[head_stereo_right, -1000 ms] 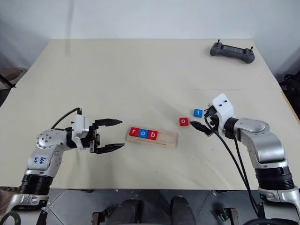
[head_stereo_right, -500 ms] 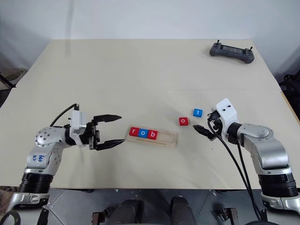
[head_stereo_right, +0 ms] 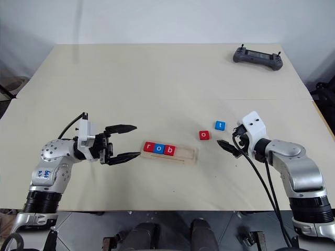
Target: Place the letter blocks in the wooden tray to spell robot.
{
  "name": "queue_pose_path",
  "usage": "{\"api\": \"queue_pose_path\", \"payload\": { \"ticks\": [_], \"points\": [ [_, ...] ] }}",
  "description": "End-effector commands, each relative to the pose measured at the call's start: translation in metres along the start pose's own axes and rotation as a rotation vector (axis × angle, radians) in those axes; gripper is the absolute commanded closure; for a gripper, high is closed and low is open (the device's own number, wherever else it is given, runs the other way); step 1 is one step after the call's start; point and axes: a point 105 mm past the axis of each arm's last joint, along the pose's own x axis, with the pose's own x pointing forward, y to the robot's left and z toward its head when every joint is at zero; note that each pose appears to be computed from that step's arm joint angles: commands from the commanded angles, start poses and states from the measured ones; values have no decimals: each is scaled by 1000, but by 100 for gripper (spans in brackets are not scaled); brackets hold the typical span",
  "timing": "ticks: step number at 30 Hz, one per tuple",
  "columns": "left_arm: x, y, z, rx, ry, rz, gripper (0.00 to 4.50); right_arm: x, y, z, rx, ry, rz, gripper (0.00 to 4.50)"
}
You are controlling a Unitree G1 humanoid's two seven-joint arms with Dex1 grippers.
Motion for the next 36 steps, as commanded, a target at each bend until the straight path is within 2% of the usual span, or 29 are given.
{"api": "queue_pose_path", "payload": {
  "ticks": [1, 8, 19, 29, 34, 36],
  "points": [
    [-5, 4, 5, 28, -2, 23, 0, -4, 3, 17, -7, -57, -2, 4],
    [-11, 1, 1, 18, 16, 41, 0, 17, 47, 35, 153, -84, -12, 4],
    [-15, -4, 1, 12, 34, 42, 0, 40, 52, 27, 275, -77, -274, 4],
    [-17, -5, 2, 15, 41, 46, 0, 58, 78, 28, 341, -54, -250, 4],
    [-17, -6, 0, 10, 40, 46, 0, 62, 79, 20, 326, -14, -277, 4],
    [-16, -7, 0, 7, 38, 45, 0, 63, 78, 18, 315, -4, -290, 42]
  ]
}}
